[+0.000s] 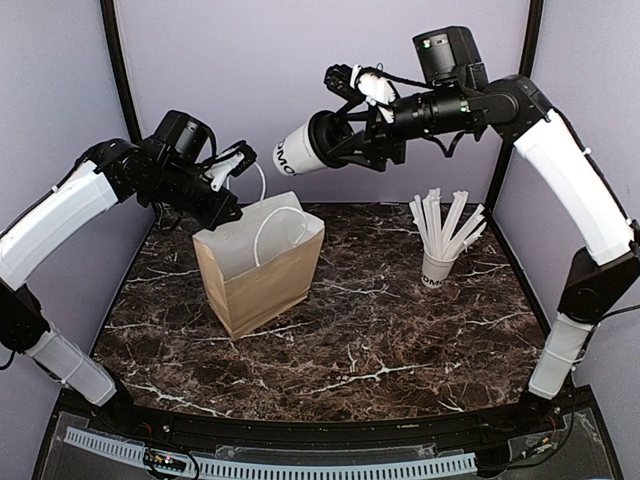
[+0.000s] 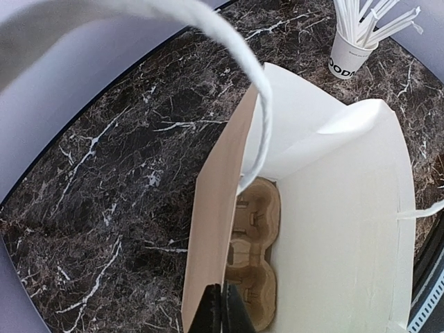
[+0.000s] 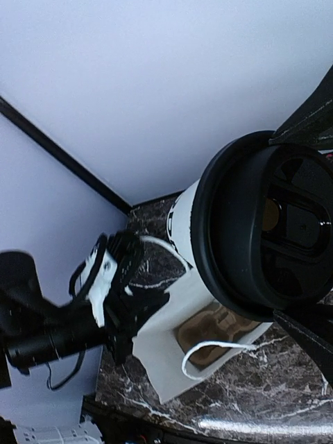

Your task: Pack the takeout coffee

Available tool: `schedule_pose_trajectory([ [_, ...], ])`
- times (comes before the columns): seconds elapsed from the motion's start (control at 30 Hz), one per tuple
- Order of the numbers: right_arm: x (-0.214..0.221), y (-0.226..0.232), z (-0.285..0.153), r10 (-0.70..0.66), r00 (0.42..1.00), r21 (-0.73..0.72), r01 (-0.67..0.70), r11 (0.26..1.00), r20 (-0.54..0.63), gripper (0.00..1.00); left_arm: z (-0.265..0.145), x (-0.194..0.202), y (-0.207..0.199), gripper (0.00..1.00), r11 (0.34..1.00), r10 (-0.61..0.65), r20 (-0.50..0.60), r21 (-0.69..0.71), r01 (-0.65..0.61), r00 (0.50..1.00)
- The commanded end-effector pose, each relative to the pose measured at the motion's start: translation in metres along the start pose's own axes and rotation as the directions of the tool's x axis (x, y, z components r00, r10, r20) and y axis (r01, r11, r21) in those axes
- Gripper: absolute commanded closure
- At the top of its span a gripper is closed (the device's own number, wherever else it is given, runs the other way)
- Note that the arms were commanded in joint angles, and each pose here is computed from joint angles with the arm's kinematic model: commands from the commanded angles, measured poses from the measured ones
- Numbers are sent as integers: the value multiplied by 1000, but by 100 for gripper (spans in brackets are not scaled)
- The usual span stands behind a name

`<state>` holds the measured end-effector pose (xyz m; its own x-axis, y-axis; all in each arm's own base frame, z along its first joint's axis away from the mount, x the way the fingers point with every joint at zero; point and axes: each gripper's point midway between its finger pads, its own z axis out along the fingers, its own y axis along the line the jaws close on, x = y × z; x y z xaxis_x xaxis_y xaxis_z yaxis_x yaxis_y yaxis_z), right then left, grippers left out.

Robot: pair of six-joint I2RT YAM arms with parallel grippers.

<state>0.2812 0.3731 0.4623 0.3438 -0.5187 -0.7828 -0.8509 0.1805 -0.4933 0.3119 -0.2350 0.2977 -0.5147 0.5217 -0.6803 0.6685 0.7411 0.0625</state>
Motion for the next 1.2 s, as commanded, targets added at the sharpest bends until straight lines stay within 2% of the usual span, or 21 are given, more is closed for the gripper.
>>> schedule_pose_trajectory([
  [0.0,2,52,1,-74,997,-174,71,982,-11,54,-2,-21,3,100,999,46,73,-5,-46,996],
  [0.3,29,114,21,-202,971,-312,154,937,-128,55,-13,-33,-8,99,998,35,135,54,-43,990],
  [0.53,41,147,28,-276,942,-376,190,907,-190,56,-28,-39,-25,71,989,23,200,140,-52,979],
  [0.7,46,151,40,-296,926,-357,201,912,-234,56,-40,-40,-40,57,974,7,246,220,-63,969],
  [0.9,49,140,72,-317,899,-256,244,935,-302,57,-51,-33,-41,48,973,-19,278,224,-46,960],
  [1.17,58,148,86,-415,802,-175,376,910,-429,63,-65,-19,-35,41,983,-43,310,181,-14,950],
])
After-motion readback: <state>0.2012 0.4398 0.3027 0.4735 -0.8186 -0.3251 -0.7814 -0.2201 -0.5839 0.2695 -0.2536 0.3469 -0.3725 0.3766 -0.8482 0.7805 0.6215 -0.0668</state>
